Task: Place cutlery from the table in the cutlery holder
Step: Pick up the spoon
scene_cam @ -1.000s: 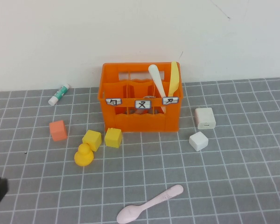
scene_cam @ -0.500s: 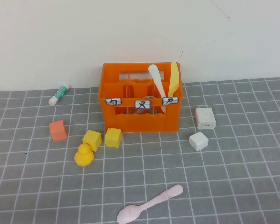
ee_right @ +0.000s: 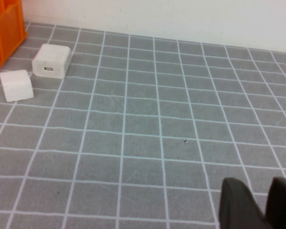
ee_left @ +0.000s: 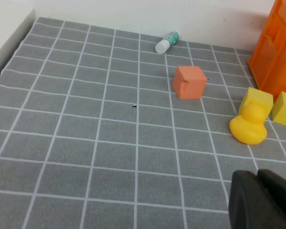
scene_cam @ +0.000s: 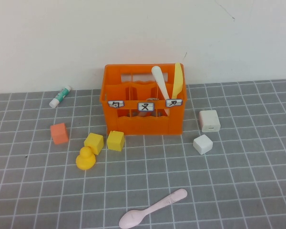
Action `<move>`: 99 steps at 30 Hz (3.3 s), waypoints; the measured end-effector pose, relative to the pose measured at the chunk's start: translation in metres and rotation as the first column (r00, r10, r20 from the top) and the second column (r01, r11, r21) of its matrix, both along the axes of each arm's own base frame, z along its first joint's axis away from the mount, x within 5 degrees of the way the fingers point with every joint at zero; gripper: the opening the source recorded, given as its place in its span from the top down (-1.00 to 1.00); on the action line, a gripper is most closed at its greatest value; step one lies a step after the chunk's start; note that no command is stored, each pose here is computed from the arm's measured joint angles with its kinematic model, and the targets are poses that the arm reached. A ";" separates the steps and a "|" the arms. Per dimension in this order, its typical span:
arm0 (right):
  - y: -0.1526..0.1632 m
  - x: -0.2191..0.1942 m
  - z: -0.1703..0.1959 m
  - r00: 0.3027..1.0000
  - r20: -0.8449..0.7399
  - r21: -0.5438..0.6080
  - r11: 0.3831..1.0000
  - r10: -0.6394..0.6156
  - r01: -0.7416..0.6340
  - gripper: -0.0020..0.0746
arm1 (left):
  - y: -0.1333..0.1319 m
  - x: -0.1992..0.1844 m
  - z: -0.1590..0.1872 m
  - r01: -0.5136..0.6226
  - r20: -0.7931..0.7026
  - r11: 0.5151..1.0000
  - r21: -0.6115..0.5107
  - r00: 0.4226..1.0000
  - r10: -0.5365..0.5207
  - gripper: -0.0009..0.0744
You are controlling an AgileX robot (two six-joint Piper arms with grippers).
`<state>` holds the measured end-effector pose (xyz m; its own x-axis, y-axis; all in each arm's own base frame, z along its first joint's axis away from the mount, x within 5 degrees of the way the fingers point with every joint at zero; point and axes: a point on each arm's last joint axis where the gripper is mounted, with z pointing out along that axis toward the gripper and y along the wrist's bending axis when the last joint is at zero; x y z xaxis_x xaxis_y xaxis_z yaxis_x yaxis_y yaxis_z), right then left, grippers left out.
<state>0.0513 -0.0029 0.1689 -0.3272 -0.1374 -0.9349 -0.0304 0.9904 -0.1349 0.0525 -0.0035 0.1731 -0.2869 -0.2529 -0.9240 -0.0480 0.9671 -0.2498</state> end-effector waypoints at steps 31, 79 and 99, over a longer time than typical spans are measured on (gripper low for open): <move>0.003 0.004 0.013 0.987 0.159 0.208 0.978 -0.039 0.005 0.57 | 0.000 0.000 0.000 0.005 0.000 1.000 0.017 1.000 -0.005 0.98; 0.221 0.195 0.101 -0.083 -0.900 0.028 -0.135 0.428 -0.990 0.92 | 0.000 0.000 0.000 0.007 0.001 1.000 0.021 1.000 -0.007 0.98; 0.290 0.212 0.022 -0.066 -0.898 -0.142 -0.431 0.434 -0.891 -0.15 | 0.000 0.000 0.000 0.007 0.001 1.000 0.021 1.000 -0.007 0.98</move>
<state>0.2633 0.2868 0.1910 0.5638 -0.8225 -0.0750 -0.8200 -0.5467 -0.1697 0.0525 -0.0035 0.1731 -0.2879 -0.2313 -0.9293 -0.0409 0.9725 -0.2294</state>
